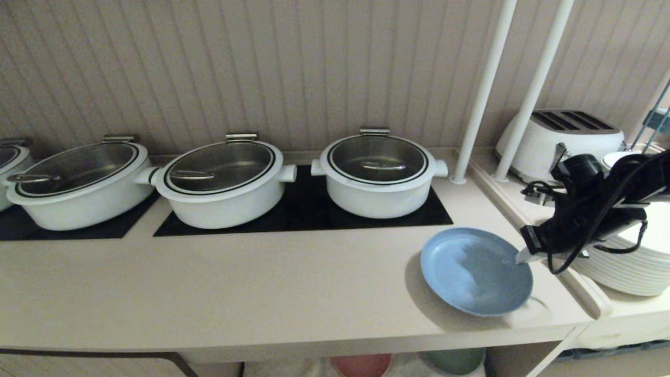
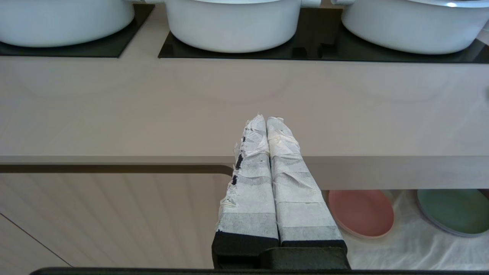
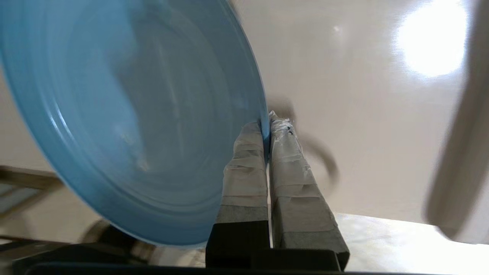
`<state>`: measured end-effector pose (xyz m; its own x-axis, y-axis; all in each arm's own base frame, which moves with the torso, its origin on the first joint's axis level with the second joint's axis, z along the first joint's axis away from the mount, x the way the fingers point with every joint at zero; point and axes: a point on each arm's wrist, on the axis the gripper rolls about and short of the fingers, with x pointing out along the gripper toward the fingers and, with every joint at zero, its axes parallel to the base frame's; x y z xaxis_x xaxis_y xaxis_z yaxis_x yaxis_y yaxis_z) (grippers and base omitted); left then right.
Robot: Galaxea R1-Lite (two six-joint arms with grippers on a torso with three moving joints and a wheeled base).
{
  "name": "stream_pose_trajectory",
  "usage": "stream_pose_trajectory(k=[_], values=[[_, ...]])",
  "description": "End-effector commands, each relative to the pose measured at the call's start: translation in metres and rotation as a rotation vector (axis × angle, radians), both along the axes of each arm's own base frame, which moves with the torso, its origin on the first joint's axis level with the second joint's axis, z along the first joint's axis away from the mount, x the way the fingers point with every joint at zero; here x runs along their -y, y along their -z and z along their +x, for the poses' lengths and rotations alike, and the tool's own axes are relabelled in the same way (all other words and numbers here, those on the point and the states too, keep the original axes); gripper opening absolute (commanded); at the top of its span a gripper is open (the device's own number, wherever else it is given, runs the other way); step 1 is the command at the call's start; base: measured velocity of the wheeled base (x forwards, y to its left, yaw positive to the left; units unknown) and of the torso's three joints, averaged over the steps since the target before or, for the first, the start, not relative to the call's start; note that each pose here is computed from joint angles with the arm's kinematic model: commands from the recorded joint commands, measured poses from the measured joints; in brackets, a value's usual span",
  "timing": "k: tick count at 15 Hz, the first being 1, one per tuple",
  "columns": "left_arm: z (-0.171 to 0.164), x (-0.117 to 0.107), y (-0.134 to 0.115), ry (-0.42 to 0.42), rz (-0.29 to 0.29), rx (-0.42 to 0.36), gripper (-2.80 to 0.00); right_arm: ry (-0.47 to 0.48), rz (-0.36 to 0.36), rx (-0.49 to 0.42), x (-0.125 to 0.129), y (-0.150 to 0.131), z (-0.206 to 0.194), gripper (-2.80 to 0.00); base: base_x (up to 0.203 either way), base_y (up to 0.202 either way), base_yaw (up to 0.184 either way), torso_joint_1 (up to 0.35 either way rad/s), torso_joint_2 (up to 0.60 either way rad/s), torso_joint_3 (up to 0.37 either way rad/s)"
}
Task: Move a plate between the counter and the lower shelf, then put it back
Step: Pick up the plate
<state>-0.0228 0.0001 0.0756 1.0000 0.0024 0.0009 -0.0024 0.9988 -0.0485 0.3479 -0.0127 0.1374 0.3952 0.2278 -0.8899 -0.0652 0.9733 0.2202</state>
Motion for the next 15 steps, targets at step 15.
stream_pose_trajectory(k=[15], values=[[0.0,0.0,0.0,-0.001,-0.001,0.001,-2.8,-0.001,0.086,0.004,-0.006,-0.026,-0.08,-2.8,0.0,0.0,0.0,0.0,0.0,0.0]])
